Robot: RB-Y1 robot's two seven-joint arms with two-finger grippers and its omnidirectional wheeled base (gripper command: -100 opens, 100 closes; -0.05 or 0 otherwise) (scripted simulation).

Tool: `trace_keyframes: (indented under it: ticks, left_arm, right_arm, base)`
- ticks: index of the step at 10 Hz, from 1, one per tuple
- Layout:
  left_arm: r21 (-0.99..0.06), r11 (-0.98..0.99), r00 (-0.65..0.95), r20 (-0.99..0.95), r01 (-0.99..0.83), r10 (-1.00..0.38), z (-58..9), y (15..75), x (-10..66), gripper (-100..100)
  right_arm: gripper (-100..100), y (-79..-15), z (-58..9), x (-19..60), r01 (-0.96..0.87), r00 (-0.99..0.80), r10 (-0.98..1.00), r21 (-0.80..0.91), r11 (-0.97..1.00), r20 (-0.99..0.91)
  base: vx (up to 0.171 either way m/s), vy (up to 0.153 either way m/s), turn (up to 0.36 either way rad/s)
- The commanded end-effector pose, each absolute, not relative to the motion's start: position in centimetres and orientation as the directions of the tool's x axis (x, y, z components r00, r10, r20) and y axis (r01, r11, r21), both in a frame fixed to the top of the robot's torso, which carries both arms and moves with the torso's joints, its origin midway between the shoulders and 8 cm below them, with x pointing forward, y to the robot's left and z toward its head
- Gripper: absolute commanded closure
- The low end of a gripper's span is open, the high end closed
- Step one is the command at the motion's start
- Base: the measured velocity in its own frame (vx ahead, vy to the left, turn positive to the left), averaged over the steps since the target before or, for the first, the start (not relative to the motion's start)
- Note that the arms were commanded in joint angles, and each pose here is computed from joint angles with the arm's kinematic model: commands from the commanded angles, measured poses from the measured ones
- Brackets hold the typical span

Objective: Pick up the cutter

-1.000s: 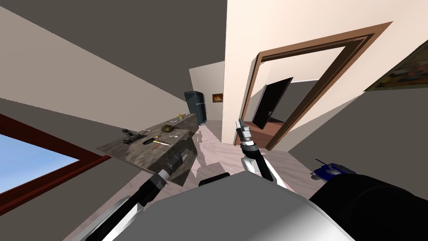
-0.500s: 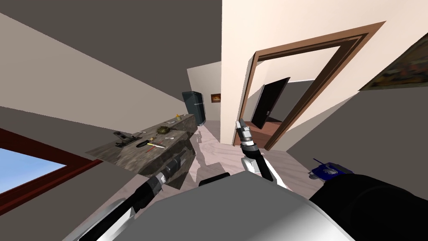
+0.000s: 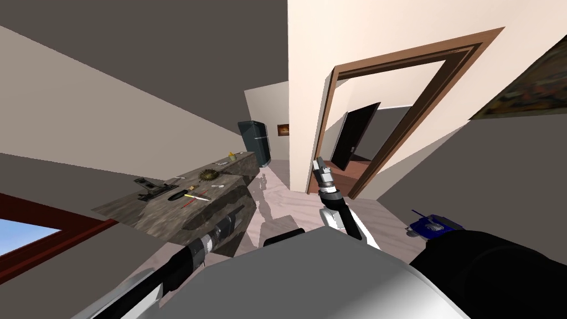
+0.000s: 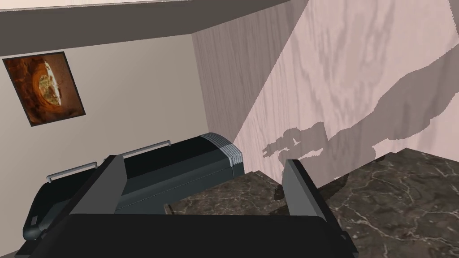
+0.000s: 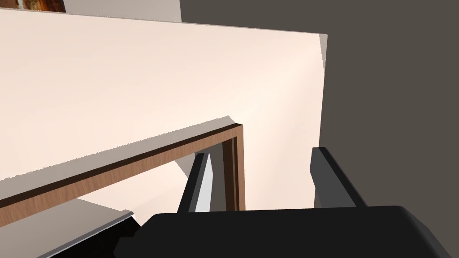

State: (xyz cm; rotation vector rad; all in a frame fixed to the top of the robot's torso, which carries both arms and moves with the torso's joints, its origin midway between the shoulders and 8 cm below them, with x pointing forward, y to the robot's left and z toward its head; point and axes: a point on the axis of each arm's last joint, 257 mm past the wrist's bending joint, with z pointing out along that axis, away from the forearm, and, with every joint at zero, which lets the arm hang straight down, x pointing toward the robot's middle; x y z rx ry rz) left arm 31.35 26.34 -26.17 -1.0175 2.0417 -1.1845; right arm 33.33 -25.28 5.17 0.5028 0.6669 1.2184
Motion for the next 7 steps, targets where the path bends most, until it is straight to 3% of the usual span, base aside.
trace_keyframes:
  ticks: [1,7]
  left_arm:
    - [-0.864,0.348,-0.564,-0.093,-0.364,-0.821,-27.0,27.1,30.9,-100]
    - [-0.738,0.379,-0.545,-0.018,-0.558,-0.838,-30.7,31.1,26.9,-100]
  right_arm:
    - [0,-25.3,5.2,33.3,-0.682,0.198,0.961,0.676,0.278,-0.195]
    - [0,-25.3,5.2,33.3,-0.682,0.199,0.96,0.676,0.278,-0.195]
  base:
    - [0.048,-0.053,-0.026]
    - [0.072,-0.036,-0.036]
